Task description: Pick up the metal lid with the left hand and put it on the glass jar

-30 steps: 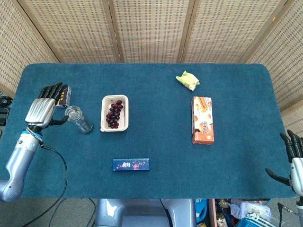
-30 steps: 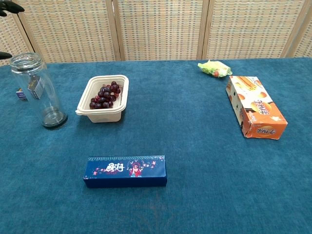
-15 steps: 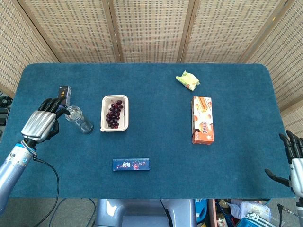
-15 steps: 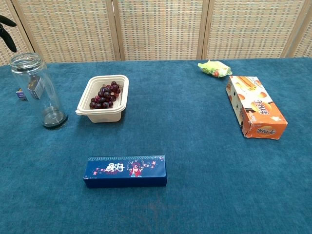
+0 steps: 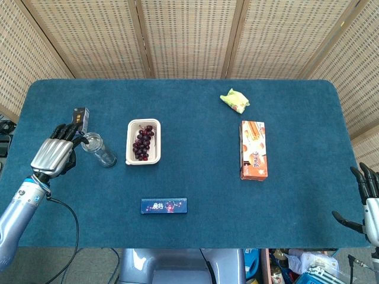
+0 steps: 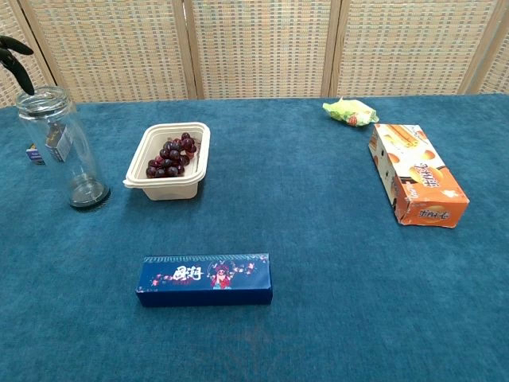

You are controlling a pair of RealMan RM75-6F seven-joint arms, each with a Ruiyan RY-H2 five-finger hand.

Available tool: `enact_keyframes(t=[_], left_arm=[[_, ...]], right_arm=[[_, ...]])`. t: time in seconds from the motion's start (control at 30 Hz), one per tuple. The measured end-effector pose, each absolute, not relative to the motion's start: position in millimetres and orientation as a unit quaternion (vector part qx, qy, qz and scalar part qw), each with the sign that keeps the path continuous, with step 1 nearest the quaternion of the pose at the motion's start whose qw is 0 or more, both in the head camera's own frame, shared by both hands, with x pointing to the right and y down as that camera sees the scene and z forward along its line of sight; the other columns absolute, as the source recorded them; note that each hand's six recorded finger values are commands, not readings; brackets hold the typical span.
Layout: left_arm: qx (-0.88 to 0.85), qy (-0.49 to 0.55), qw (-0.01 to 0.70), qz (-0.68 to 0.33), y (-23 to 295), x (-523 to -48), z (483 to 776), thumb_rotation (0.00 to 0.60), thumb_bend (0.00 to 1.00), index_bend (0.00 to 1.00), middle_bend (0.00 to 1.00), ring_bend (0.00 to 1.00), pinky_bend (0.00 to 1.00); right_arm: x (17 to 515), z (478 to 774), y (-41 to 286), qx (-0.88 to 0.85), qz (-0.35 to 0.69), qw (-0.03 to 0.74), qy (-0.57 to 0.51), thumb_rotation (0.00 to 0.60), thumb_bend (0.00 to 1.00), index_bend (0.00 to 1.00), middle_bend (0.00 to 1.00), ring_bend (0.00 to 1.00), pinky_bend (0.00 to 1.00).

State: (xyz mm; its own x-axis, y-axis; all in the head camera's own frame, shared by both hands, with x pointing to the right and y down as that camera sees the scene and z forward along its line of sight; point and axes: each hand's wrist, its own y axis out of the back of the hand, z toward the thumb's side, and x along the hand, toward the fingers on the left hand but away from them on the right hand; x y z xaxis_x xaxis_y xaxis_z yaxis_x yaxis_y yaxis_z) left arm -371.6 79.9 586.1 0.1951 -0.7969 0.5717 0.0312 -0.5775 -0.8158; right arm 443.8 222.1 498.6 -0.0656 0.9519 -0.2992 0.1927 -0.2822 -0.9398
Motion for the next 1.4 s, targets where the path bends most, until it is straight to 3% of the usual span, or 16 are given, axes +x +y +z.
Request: enact_keyframes(t=[1.1, 1.17, 1.27, 1.3, 1.33, 1.37, 1.4], left_arm=[[-0.675, 0.276, 0.354, -0.586, 77.4, -372.2, 597.8, 0.6, 0.99, 0.35, 0.0, 0.0, 0.0], [-0.676, 0.287, 0.355, -0.578, 75.3, -371.6, 593.3, 0.6, 0.99, 0.33, 0.0, 0.0, 0.0], [-0.679, 0.305, 0.359, -0.563, 72.5, -372.5, 582.8, 0.6, 0.99, 0.12, 0.0, 0.0, 0.0], [-0.679, 0.31, 0.36, -0.559, 71.9, -373.1, 579.4, 0.6, 0.98, 0.04, 0.0, 0.0, 0.0], [-0.68, 0.315, 0.361, -0.555, 71.2, -374.2, 575.7, 0.6, 0.88, 0.01, 0.0, 0.0, 0.0], [-0.678, 0.324, 0.363, -0.551, 70.4, -376.6, 570.7, 0.6, 0.77, 0.0, 0.0, 0.0, 0.0], [-0.676, 0.331, 0.364, -0.549, 70.0, -379.1, 567.1, 0.6, 0.56, 0.0, 0.0, 0.0, 0.0]], right_arm=[[444.1, 500.3, 221.8, -0.587, 0.546, 0.348, -0.485, 0.6, 0.0, 0.0, 0.0, 0.0, 0.0], [444.1, 500.8, 221.7, -0.587, 0.547, 0.348, -0.485, 0.6, 0.0, 0.0, 0.0, 0.0, 0.0], [443.7, 501.2, 221.7, -0.588, 0.547, 0.348, -0.484, 0.6, 0.0, 0.0, 0.0, 0.0, 0.0], [443.6, 501.3, 221.7, -0.588, 0.547, 0.348, -0.484, 0.6, 0.0, 0.0, 0.0, 0.0, 0.0], [443.4, 501.4, 221.7, -0.588, 0.547, 0.348, -0.484, 0.6, 0.0, 0.0, 0.0, 0.0, 0.0], [443.3, 501.3, 221.8, -0.588, 0.546, 0.349, -0.484, 0.6, 0.0, 0.0, 0.0, 0.0, 0.0], [443.2, 501.1, 221.8, -0.588, 0.546, 0.349, -0.484, 0.6, 0.0, 0.0, 0.0, 0.0, 0.0]])
